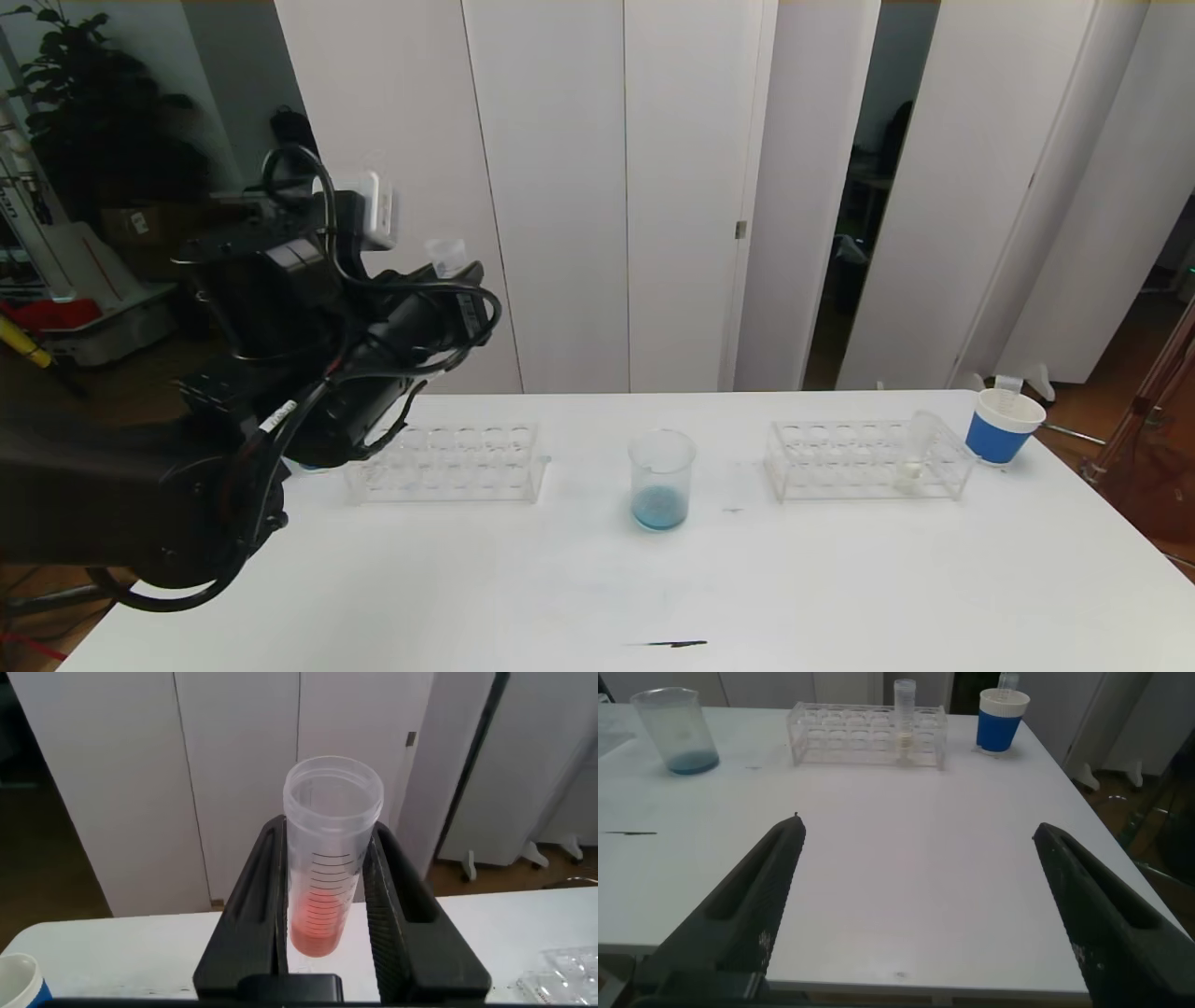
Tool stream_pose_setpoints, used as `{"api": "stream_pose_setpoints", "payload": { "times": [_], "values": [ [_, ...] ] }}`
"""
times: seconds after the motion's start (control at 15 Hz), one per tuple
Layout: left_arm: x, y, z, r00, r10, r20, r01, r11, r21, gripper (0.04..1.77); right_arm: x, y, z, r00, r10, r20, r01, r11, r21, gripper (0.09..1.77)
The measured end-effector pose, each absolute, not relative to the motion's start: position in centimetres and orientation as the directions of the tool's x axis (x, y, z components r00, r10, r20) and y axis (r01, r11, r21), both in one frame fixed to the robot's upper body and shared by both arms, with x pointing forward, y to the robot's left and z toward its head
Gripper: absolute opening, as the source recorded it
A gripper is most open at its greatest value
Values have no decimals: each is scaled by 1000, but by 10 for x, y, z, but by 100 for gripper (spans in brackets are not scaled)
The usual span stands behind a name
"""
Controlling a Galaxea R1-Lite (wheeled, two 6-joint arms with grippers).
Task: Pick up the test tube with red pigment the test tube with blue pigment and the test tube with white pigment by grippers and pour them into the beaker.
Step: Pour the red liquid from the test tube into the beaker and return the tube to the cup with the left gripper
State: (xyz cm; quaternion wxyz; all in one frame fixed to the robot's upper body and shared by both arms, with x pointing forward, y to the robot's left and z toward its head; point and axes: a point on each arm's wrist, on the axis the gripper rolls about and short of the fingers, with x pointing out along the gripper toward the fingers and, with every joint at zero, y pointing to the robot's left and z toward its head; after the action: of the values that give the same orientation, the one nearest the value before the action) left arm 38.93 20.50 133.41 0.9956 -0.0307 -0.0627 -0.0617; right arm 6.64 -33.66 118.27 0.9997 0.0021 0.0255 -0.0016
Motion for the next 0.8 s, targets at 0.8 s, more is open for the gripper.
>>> {"api": "stream_pose_setpoints", "payload": {
  "times": [0.8],
  "values": [
    [421, 171, 1309, 856, -482, 188, 460, 875, 151, 56, 66, -337, 1183, 999, -3, -50, 3, 1000, 4, 175]
  ]
}}
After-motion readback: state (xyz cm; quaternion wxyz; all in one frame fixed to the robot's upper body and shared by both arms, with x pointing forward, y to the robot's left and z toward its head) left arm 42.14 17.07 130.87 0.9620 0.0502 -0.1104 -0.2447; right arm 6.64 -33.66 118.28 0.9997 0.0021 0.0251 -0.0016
